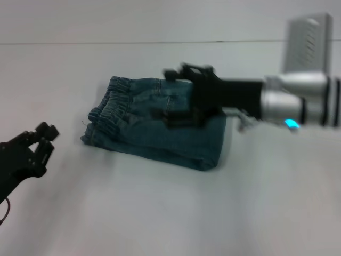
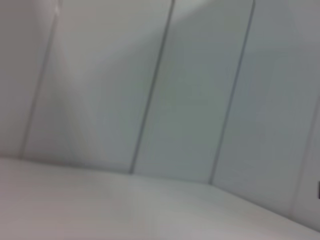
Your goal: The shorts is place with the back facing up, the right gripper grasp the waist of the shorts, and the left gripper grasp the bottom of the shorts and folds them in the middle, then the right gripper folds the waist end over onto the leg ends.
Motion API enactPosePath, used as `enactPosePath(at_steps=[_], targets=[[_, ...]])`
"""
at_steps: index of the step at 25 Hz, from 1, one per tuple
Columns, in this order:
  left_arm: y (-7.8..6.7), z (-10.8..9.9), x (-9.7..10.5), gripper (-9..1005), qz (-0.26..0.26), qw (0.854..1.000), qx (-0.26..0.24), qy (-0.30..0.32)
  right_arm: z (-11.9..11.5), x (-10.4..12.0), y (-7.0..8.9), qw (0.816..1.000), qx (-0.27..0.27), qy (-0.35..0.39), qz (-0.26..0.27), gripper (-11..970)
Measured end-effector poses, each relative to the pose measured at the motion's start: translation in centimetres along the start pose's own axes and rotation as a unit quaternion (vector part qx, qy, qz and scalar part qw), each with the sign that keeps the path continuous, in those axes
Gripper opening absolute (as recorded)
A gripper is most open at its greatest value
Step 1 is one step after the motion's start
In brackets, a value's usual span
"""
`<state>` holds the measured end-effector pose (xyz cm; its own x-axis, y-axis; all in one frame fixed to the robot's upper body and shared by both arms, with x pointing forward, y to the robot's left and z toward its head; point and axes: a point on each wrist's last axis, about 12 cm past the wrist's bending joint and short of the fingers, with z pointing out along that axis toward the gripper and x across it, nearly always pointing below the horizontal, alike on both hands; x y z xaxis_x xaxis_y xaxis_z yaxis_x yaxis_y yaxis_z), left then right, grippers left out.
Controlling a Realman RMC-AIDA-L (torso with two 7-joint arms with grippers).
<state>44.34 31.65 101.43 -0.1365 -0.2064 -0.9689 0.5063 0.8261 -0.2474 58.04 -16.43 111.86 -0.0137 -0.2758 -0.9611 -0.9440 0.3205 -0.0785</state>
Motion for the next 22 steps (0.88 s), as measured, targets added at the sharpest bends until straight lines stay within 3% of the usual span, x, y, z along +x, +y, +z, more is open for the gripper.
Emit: enactPosePath(at_steps=[4,10,17,22], targets=[[0.6,0.6,-0.5,137,-0.020,0.997,0.044,0.055,-3.4,3.9,2.5,0.999,0.017,-0.013,0.048,919],[1.2,1.0,-1.4,386,-0.018,0.988,0.100,0.119,-7.1,9.1,7.1,0.997,0.044,-0.043,0.049,917],[0.9,0.7,-3.5,522,0.016,0.955,0.231,0.184,-9.4,11.0,9.4,0.997,0.019,-0.033,0.061,923],[1.1,0.5,-4.2,657,0.028,0.936,0.271,0.223,-10.4,11.2,9.8,0.998,-0.013,-0.018,0.061,920]])
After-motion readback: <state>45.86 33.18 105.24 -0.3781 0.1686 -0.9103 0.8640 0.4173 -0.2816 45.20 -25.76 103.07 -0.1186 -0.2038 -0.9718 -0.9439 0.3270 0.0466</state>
